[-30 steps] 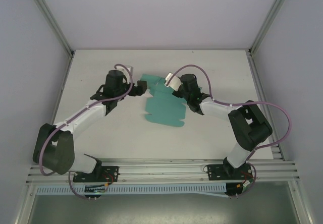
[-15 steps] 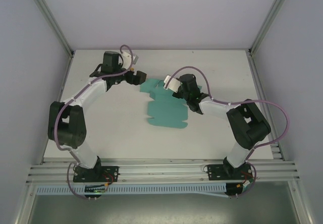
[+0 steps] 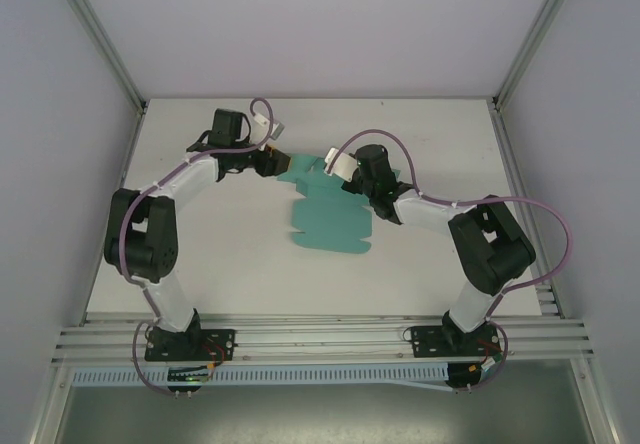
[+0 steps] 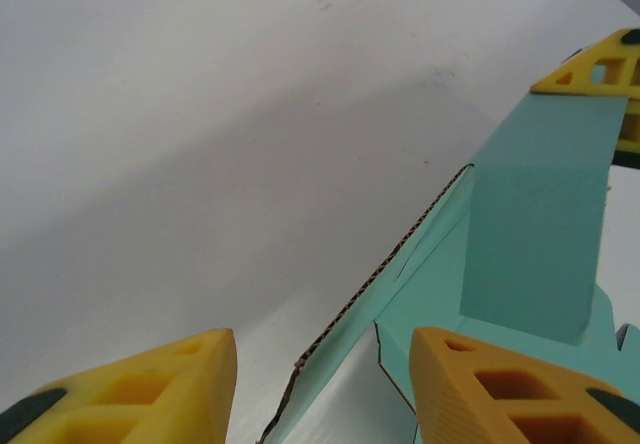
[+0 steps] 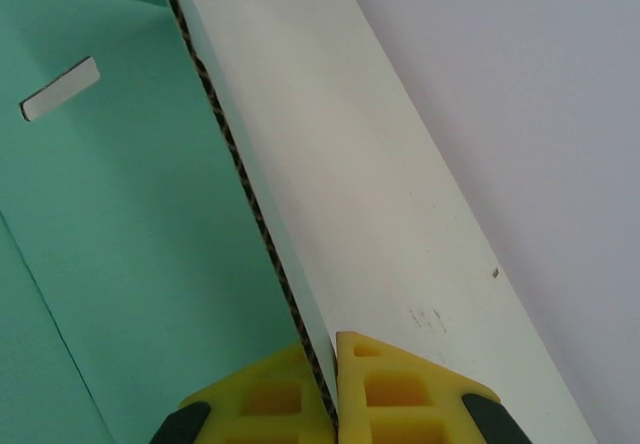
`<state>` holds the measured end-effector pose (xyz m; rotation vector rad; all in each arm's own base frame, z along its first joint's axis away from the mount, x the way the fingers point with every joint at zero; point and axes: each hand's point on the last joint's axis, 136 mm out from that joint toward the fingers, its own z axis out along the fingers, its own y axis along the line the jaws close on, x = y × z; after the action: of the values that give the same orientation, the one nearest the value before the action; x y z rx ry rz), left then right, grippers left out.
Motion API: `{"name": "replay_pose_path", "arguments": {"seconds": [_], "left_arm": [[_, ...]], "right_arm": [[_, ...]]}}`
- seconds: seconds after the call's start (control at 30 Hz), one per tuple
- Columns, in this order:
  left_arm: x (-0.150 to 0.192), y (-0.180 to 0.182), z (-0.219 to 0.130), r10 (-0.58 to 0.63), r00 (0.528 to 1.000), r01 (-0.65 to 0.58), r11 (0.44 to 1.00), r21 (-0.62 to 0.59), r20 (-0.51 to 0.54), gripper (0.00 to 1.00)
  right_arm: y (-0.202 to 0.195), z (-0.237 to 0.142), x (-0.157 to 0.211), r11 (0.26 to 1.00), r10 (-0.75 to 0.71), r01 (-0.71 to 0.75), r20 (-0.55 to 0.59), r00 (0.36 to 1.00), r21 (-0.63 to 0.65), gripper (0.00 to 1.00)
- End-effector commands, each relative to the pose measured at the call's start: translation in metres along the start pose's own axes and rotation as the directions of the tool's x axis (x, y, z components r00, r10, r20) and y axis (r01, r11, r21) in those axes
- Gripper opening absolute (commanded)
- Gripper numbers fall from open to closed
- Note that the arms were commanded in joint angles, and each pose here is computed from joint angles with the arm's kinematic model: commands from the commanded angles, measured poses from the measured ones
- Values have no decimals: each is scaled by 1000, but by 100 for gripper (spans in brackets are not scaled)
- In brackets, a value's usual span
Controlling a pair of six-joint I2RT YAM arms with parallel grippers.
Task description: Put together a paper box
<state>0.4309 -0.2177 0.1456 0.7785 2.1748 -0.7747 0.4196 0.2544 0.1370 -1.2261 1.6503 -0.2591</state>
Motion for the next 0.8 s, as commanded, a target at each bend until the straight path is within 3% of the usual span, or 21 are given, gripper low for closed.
{"name": "replay_pose_path", "arguments": {"seconds": [0.0,0.07,0.17,0.27,0.3,0.4,0.57,0.77], "left_arm": [[-2,-8,10,60,998,-59,998,25,-11,47],[2,-11,14,66,998,-65,997,38,-20,44],[2,-9,16,66,998,-65,998,11,-23,33],[-4,-9,18,94,995,-96,991,-91,-32,12],[-7,-12,20,117,992,-121,984,-129,-42,0],[-11,-24,26,136,990,-143,969,-201,-46,0],[-6,-72,40,110,994,-110,993,-37,-15,0],[-12,-92,53,93,996,-93,996,-10,-1,0]], "right_arm": [[1,3,-4,999,36,-36,8,999,-18,0],[0,3,-4,999,36,-36,8,999,-17,0],[0,4,-4,999,42,-42,4,999,-20,0],[0,5,-8,998,53,-52,9,999,-20,0],[1,4,-9,998,54,-54,9,998,-19,0],[3,5,-16,998,68,-68,12,998,-13,0],[7,8,-19,996,89,-89,12,996,-14,0],[16,9,-24,996,86,-86,9,996,-15,0]]}}
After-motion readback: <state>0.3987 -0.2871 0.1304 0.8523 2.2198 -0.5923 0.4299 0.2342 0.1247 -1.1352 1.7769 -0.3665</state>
